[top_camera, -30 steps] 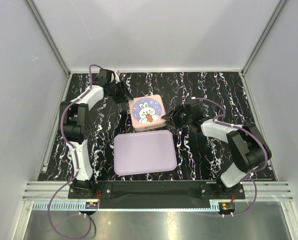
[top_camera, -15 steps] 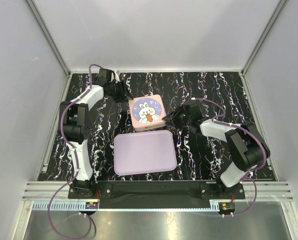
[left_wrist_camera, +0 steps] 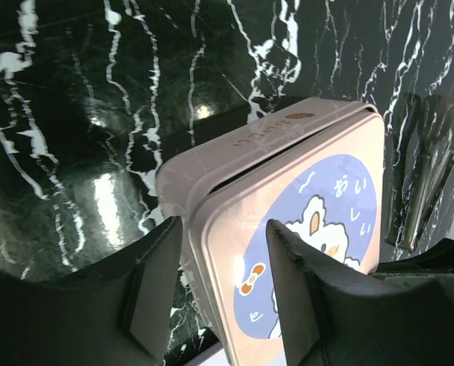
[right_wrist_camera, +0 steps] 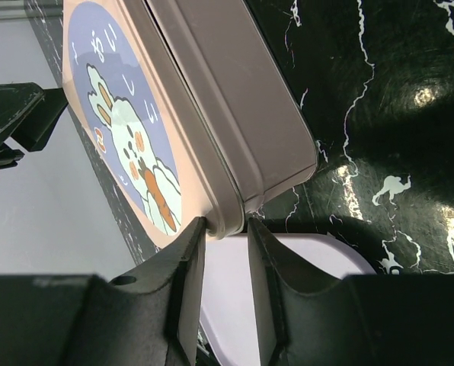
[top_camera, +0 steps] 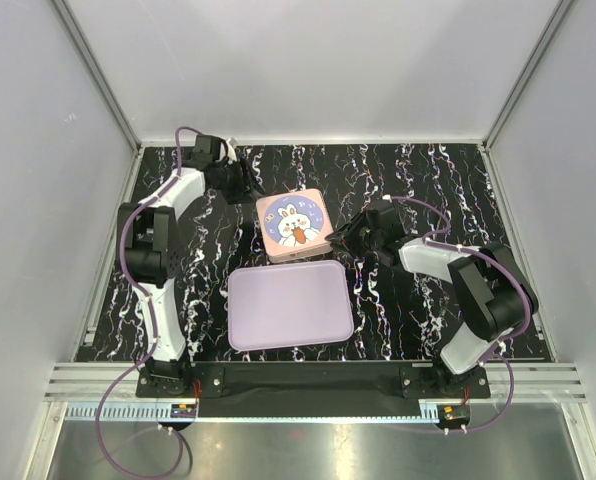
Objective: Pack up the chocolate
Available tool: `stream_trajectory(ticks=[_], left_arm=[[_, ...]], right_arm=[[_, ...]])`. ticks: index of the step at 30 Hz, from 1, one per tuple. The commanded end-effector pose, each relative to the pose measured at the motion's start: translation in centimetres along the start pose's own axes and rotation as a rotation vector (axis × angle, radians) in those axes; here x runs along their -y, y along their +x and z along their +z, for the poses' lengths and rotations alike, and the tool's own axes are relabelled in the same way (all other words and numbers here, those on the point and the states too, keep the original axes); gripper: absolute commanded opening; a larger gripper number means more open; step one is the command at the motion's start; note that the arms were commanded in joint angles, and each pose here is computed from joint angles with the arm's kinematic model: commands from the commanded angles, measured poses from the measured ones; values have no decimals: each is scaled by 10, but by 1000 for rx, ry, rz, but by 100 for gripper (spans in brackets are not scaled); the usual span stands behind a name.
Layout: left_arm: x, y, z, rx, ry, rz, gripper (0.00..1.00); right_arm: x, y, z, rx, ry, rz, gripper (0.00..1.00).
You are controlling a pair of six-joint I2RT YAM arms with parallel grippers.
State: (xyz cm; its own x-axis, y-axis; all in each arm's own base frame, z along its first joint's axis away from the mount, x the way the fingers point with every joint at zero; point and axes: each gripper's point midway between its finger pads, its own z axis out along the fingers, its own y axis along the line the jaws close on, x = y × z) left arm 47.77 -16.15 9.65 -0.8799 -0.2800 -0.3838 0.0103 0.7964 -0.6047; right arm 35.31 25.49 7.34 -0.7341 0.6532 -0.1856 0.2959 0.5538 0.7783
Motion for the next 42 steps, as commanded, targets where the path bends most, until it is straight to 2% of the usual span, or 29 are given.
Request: stream_trajectory(ticks=[1, 7, 11, 14, 17, 20, 21, 25, 35, 42], left_arm=[[2, -29, -24, 84, -20, 31, 54], [-2, -26, -42, 111, -65, 38, 56], [5, -19, -49, 126, -30, 42, 54], [6, -9, -48, 112, -3, 36, 48], [10, 3, -42, 80, 53, 22, 38], [7, 8, -35, 58, 51, 4, 20], [4, 11, -31, 48, 39, -5, 12], [-10, 17, -27, 31, -42, -46, 0], [-16, 37, 0, -48, -93, -72, 0], [11, 16, 9, 5, -15, -36, 0]], right_arm=[[-8, -7, -2, 55, -8, -36, 35], [-7, -10, -3, 70, -5, -35, 33], [-4, -10, -1, 70, 3, -31, 33], [-2, -10, -1, 72, 10, -28, 32], [0, -10, -1, 75, 11, -22, 32], [2, -10, -1, 79, 14, -19, 32], [1, -10, -1, 81, 13, -19, 31], [1, -10, -2, 82, 14, -19, 31], [1, -10, -1, 79, 14, -17, 31], [1, -10, -2, 81, 13, -20, 31]])
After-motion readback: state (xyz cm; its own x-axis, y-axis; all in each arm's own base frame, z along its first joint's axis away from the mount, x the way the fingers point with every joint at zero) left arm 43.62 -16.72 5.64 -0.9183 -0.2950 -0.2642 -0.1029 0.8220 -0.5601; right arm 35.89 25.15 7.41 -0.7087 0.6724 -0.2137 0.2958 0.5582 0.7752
